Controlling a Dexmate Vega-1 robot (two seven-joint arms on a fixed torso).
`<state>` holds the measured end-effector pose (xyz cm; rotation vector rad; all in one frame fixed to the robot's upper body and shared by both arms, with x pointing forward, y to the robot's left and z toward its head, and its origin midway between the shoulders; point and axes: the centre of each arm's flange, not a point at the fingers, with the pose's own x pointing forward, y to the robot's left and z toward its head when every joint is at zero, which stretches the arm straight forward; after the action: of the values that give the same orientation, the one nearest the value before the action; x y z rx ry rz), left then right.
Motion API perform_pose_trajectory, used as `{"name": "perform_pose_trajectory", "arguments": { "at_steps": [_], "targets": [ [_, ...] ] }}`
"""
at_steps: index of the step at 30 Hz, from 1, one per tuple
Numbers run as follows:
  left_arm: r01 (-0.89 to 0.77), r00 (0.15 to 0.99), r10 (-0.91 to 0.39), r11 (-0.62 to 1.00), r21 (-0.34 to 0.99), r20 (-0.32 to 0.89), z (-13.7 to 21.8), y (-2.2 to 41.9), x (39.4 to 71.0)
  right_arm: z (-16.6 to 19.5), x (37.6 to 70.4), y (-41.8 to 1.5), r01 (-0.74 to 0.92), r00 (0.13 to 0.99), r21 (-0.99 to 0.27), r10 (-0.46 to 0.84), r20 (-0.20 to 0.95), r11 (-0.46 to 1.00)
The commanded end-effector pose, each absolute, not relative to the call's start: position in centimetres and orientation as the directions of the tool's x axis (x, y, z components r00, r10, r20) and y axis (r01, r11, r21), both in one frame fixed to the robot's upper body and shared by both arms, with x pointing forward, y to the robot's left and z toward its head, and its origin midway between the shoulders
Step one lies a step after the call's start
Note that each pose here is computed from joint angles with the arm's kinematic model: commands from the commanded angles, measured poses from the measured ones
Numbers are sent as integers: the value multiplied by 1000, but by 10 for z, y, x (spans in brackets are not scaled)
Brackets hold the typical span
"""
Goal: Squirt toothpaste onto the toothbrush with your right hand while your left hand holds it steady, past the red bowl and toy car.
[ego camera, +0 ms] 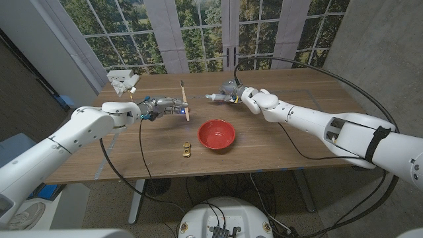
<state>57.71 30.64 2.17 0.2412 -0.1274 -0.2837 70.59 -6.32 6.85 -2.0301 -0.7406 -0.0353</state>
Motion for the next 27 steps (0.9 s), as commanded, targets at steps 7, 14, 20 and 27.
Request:
{"name": "perform_pose_trajectory", "arguments": {
  "at_steps": [7,14,20,27],
  "targets": [
    [264,950,-296,932,248,101,16,310,572,81,680,-55,603,792,-635,461,401,-483],
    [275,948,-305,928,251,90,13,309,574,82,668,-51,628,777,-584,459,431,-514],
    [286,947,-313,923,255,70,13,307,579,85,658,-48,647,762,-546,464,451,-532],
    [299,947,-318,918,261,32,17,302,588,90,651,-45,661,750,-503,466,470,-557]
  ]
}}
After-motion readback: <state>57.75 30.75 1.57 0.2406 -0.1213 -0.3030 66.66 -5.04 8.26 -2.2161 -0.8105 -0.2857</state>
